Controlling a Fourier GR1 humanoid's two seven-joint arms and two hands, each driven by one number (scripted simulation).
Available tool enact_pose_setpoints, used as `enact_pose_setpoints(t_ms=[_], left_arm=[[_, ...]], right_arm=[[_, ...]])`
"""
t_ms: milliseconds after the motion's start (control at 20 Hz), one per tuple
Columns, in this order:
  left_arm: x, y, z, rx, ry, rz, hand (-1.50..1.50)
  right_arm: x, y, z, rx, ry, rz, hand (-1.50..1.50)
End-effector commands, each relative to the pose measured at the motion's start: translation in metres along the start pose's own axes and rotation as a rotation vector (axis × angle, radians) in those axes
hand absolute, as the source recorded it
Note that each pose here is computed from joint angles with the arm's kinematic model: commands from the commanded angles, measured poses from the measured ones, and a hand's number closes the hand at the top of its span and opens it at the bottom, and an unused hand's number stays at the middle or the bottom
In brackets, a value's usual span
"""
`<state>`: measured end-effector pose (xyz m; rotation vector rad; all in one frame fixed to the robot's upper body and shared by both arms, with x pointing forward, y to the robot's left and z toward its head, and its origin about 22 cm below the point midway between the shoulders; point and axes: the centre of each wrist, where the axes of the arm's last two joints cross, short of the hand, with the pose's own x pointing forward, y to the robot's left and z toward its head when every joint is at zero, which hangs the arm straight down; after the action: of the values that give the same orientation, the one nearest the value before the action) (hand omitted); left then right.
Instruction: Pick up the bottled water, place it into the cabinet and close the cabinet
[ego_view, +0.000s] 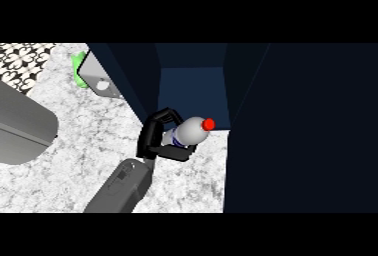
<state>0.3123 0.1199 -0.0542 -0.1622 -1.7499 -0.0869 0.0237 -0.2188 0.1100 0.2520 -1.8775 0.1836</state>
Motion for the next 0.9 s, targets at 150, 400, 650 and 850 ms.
enact_pose_setpoints(t_ms=[150, 400, 650, 850], left_arm=[[0.038, -0.031, -0.045, 0.062, 0.027, -0.063, 1.50], [0.038, -0.028, -0.071, 0.097, 0.073, -0.073, 1.50], [0.055, -0.029, -0.099, 0.177, 0.118, -0.063, 1.50], [0.047, -0.021, -0.103, 0.276, 0.118, -0.182, 1.50]], right_arm=[[0.026, -0.003, -0.003, -0.026, -0.045, -0.019, -1.50], [0.030, -0.007, -0.004, 0.001, -0.063, -0.030, -1.50], [0.027, -0.012, 0.002, 0.021, -0.057, -0.016, -1.50], [0.023, -0.011, 0.007, 0.020, -0.046, -0.030, -1.50]])
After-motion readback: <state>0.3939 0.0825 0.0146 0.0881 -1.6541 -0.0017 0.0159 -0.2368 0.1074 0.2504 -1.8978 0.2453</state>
